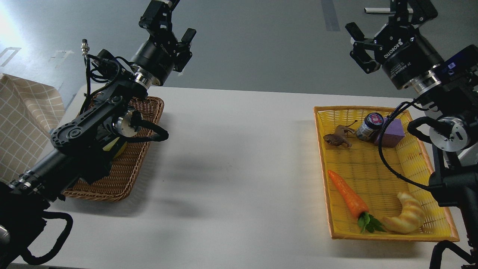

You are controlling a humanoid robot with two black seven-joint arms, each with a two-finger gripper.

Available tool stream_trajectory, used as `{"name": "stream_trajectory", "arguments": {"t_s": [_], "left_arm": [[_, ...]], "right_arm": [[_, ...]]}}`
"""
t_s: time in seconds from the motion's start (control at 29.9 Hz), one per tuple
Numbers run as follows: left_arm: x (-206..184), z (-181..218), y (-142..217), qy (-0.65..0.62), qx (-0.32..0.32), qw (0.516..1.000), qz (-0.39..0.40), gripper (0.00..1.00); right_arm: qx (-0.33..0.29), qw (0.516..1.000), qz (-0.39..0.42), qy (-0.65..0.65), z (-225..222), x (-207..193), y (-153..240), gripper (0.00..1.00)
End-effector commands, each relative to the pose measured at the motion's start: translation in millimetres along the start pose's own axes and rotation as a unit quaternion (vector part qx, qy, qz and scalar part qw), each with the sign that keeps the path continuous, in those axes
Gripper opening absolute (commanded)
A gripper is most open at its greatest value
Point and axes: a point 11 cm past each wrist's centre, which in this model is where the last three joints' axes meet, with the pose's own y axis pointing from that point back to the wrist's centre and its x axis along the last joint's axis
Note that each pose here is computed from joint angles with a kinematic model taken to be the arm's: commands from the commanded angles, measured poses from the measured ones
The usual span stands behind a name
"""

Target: Place and transfer tape with both arms

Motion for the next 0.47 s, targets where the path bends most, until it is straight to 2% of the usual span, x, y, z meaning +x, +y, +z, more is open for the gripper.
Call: {"name": "stream_trajectory", "arguments": {"t_s": [0.0,0.13,0.27,0.43], "left_arm": [[-14.0,17.0,-8.8,0.045,-0.042,0.998,-0.008,0.98],[-15.5,22.5,-5.7,0.074,-0.059,0.995,0.003,0.98],[-17.5,6.2,17.1,0.087,-0.023,0.996,-0.001,0.98],[-16.0,0.4,22.8,0.084,-0.014,0.996,0.001,0.98]], "right_arm": [[0.002,1.0,-0.015,0.006,-5.3,-10.4,-14.9,1.0],[-0.002,1.0,-0.027,-0.002,1.9,-22.1,-19.1,1.0],[0.008,0.999,-0.025,-0.026,6.4,-34.2,-26.1,1.0],[0.014,0.999,-0.026,-0.042,8.5,-44.5,-30.4,1.0]]}}
